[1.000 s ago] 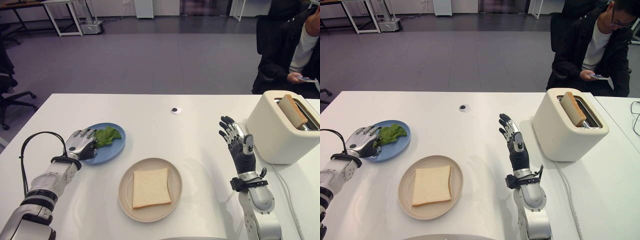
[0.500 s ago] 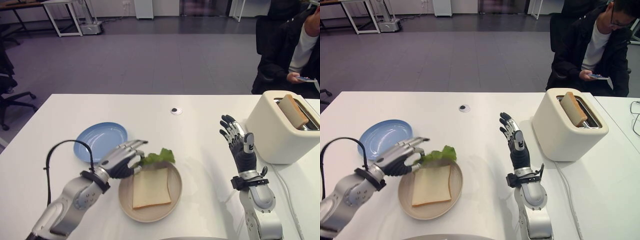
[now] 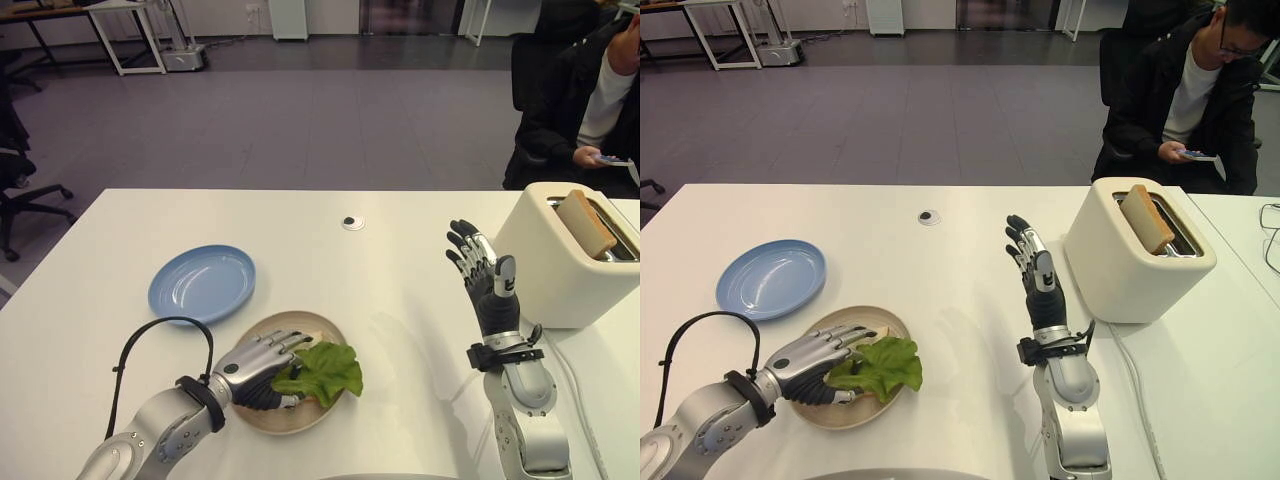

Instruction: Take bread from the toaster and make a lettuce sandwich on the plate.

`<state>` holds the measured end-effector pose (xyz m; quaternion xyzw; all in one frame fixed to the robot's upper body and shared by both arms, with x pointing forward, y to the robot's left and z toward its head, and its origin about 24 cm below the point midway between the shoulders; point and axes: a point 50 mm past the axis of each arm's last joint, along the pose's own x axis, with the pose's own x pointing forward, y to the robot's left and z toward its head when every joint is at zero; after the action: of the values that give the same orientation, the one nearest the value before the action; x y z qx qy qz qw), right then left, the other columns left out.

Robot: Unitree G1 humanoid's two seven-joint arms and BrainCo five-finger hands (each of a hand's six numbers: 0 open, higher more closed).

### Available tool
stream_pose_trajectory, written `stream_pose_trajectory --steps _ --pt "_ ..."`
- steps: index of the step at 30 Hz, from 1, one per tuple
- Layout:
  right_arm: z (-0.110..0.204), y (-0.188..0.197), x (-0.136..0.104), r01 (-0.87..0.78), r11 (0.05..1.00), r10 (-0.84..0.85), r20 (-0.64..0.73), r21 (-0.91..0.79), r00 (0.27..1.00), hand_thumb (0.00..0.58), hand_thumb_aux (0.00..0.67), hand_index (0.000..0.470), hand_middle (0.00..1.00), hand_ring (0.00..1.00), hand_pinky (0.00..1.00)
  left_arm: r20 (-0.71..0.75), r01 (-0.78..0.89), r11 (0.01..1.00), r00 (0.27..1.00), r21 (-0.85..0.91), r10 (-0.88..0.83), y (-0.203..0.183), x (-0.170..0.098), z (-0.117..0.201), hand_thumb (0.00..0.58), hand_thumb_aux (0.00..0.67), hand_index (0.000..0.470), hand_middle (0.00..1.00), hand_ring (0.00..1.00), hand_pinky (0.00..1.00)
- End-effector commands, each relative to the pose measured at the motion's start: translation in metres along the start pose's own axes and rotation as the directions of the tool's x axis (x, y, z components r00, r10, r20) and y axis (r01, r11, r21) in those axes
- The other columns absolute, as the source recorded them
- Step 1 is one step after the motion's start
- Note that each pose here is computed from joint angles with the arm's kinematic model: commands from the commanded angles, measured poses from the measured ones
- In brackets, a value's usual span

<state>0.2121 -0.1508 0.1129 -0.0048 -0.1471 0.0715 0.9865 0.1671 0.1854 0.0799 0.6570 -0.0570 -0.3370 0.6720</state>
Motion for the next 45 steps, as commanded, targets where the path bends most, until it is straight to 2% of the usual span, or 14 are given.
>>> stream_pose_trajectory --steps 1,10,15,18,20,24,29,30,31,32,33,35,37,45 --pt "0.003 -0.001 0.003 0.000 1.000 0.000 0.009 0.012 1.000 0.000 0.000 0.000 0.00 0.00 0.00 -0.027 -0.089 0.995 0.996 0.048 0.090 0.022 0.000 -0.008 0.000 0.000 0.000 0.00 0.00 0.00" --pt "0.009 -0.007 0.005 0.008 1.000 -0.008 0.034 -0.018 0.999 0.000 0.000 0.000 0.00 0.00 0.00 -0.042 -0.221 0.974 0.974 0.058 0.224 0.046 0.000 -0.013 0.000 0.000 0.000 0.00 0.00 0.00" --pt "0.052 -0.048 0.018 0.132 0.915 -0.071 0.171 -0.382 0.983 0.000 0.000 0.000 0.00 0.00 0.00 -0.109 -0.338 0.935 0.939 -0.104 0.327 0.052 0.000 -0.025 0.000 0.000 0.000 0.00 0.00 0.00" --pt "0.080 -0.090 0.024 0.258 0.676 -0.143 0.220 -0.690 0.965 0.000 0.000 0.000 0.00 0.00 0.00 -0.160 -0.492 0.784 0.869 -0.378 0.468 0.059 0.001 -0.030 0.000 0.000 0.000 0.00 0.00 0.00" --pt "0.080 -0.124 0.022 0.267 0.498 -0.227 0.172 -0.825 0.958 0.000 0.000 0.000 0.00 0.00 0.00 -0.193 -0.545 0.595 0.811 -0.591 0.551 0.061 0.002 -0.033 0.000 0.000 0.000 0.00 0.00 0.00" --pt "0.060 -0.169 0.014 0.192 0.322 -0.356 0.069 -0.927 0.932 0.000 0.000 0.000 0.00 0.00 0.00 -0.275 -0.530 0.234 0.710 -0.815 0.649 0.060 -0.002 -0.048 0.000 0.000 0.000 0.00 0.00 0.00" --pt "0.030 -0.198 0.012 0.099 0.240 -0.434 -0.015 -0.966 0.901 0.014 0.008 0.006 0.00 0.00 0.00 -0.273 -0.502 0.165 0.683 -0.849 0.677 0.062 -0.007 -0.051 0.000 0.000 0.000 0.00 0.00 0.00" --pt "0.023 -0.203 0.011 0.086 0.233 -0.453 -0.030 -0.969 0.891 0.049 0.029 0.020 0.00 0.00 0.00 -0.270 -0.500 0.166 0.684 -0.850 0.678 0.061 -0.007 -0.051 0.000 0.000 0.000 0.00 0.00 0.00" --pt "0.018 -0.206 0.011 0.073 0.230 -0.460 -0.043 -0.970 0.887 0.156 0.097 0.068 0.00 0.00 0.00 -0.269 -0.499 0.166 0.684 -0.850 0.679 0.061 -0.008 -0.051 0.000 0.000 0.000 0.00 0.00 0.00" --pt "0.013 -0.208 0.011 0.061 0.231 -0.461 -0.054 -0.971 0.886 0.285 0.192 0.135 0.00 0.00 0.00 -0.267 -0.499 0.167 0.683 -0.851 0.680 0.061 -0.009 -0.050 0.000 0.000 0.000 0.00 0.00 0.00" --pt "0.009 -0.208 0.011 0.051 0.231 -0.459 -0.063 -0.972 0.886 0.456 0.360 0.253 0.00 0.00 0.00 -0.265 -0.499 0.169 0.682 -0.850 0.682 0.061 -0.010 -0.050 0.000 0.000 0.000 0.00 0.00 0.00" --pt "0.003 -0.207 0.013 0.043 0.232 -0.454 -0.069 -0.972 0.888 0.545 0.504 0.354 0.00 0.00 0.00 -0.258 -0.496 0.175 0.683 -0.850 0.683 0.062 -0.010 -0.049 0.000 0.000 0.000 0.00 0.00 0.00" --pt "0.003 -0.203 0.016 0.047 0.239 -0.437 -0.064 -0.970 0.897 0.580 0.670 0.470 0.00 0.00 0.00 -0.248 -0.493 0.186 0.685 -0.850 0.685 0.062 -0.009 -0.047 0.000 0.000 0.000 0.00 0.00 0.00" --pt "0.019 -0.177 0.032 0.113 0.259 -0.335 0.020 -0.959 0.942 0.580 0.670 0.470 0.00 0.00 0.00 -0.243 -0.500 0.206 0.690 -0.841 0.682 0.061 -0.008 -0.048 0.000 0.000 0.000 0.00 0.00 0.00"
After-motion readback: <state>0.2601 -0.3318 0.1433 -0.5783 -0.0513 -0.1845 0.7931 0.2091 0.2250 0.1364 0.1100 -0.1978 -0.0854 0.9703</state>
